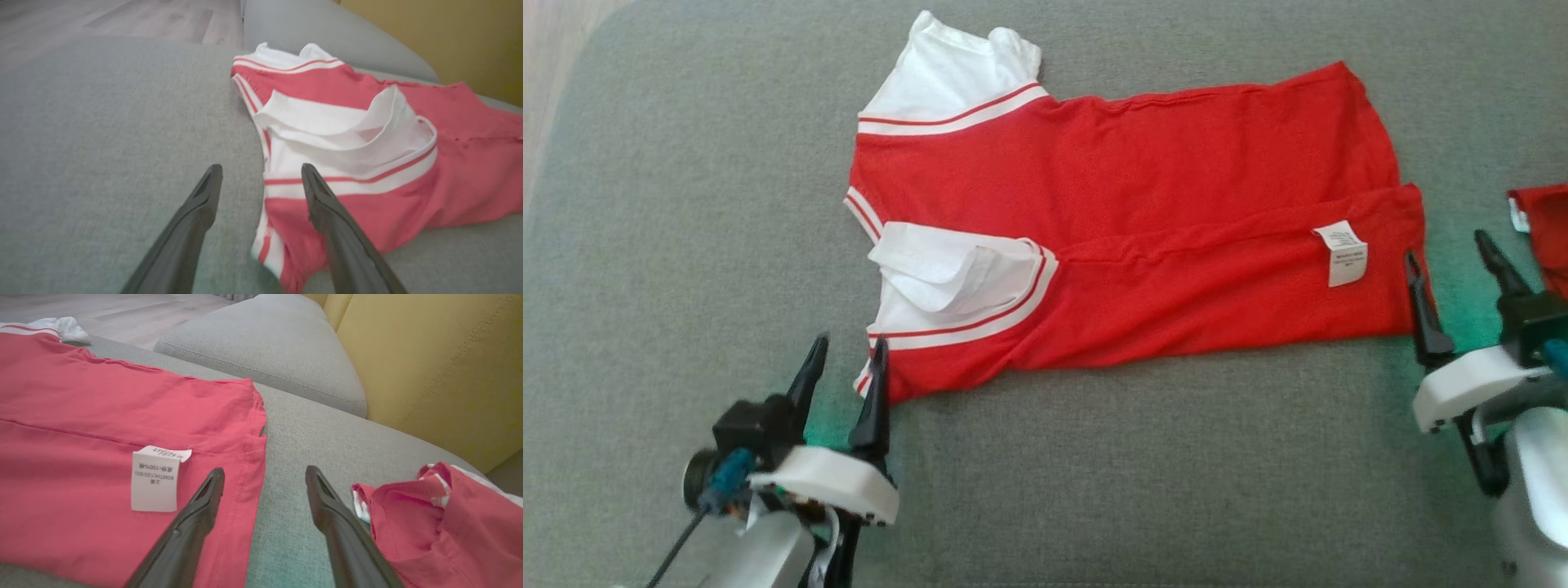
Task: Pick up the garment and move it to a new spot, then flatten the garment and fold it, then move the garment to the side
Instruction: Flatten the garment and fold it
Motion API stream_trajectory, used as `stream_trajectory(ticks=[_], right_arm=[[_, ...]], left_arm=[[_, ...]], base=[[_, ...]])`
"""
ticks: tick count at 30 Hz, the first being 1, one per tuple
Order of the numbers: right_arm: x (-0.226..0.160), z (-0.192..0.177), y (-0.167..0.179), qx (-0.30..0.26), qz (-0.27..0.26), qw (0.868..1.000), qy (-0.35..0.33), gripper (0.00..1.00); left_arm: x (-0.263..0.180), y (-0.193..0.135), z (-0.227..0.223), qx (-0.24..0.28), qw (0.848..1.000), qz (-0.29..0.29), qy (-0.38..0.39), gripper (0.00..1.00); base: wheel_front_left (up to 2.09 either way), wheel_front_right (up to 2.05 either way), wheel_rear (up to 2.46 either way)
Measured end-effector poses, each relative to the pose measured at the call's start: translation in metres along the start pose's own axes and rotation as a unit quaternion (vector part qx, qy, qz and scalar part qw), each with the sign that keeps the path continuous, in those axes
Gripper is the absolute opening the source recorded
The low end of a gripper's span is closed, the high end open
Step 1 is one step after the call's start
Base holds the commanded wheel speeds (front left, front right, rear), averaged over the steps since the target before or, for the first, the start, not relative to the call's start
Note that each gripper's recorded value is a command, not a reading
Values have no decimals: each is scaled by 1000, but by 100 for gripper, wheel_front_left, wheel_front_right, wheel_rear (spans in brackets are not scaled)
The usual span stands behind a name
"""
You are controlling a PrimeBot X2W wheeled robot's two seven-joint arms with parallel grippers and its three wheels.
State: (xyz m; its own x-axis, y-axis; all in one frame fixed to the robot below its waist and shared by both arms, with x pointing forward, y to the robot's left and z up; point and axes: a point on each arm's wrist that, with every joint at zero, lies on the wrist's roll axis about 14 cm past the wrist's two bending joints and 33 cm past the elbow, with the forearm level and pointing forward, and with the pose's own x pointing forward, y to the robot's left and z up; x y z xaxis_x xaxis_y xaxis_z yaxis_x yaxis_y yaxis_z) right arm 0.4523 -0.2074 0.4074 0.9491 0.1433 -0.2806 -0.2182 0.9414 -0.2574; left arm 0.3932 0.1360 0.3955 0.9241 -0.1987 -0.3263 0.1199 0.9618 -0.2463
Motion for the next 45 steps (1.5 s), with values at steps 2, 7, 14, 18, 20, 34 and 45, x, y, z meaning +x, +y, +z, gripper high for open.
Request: stream_trajectory(ticks=[2, 7, 14, 18, 20, 34, 45], right_arm=[[-3, -3, 3, 6, -1, 1000, 3, 100], [-6, -8, 4, 14, -5, 1000, 8, 100], [-9, -23, 16, 56, -2, 998, 29, 100], [-10, -37, 28, 108, -2, 993, 50, 100], [-9, -43, 33, 160, -10, 985, 59, 100], [-23, -47, 31, 222, -4, 973, 67, 0], [-115, -87, 33, 249, -20, 961, 120, 14]], left_arm=[[-5, 4, -13, 0, 1000, 13, 21, 100], [-8, -1, -30, -9, 998, 10, 58, 100], [-20, -7, -48, -18, 995, 5, 93, 52], [-22, -5, -45, -24, 996, 12, 87, 0], [-26, -3, -42, -28, 997, 16, 74, 0], [-43, -6, -28, -62, 998, 8, 25, 0], [-81, -14, -59, -93, 993, -11, 74, 0]], base=[[0, 0, 0], [0, 0, 0], [0, 0, 0], [0, 0, 0], [0, 0, 0], [0, 0, 0], [0, 0, 0]])
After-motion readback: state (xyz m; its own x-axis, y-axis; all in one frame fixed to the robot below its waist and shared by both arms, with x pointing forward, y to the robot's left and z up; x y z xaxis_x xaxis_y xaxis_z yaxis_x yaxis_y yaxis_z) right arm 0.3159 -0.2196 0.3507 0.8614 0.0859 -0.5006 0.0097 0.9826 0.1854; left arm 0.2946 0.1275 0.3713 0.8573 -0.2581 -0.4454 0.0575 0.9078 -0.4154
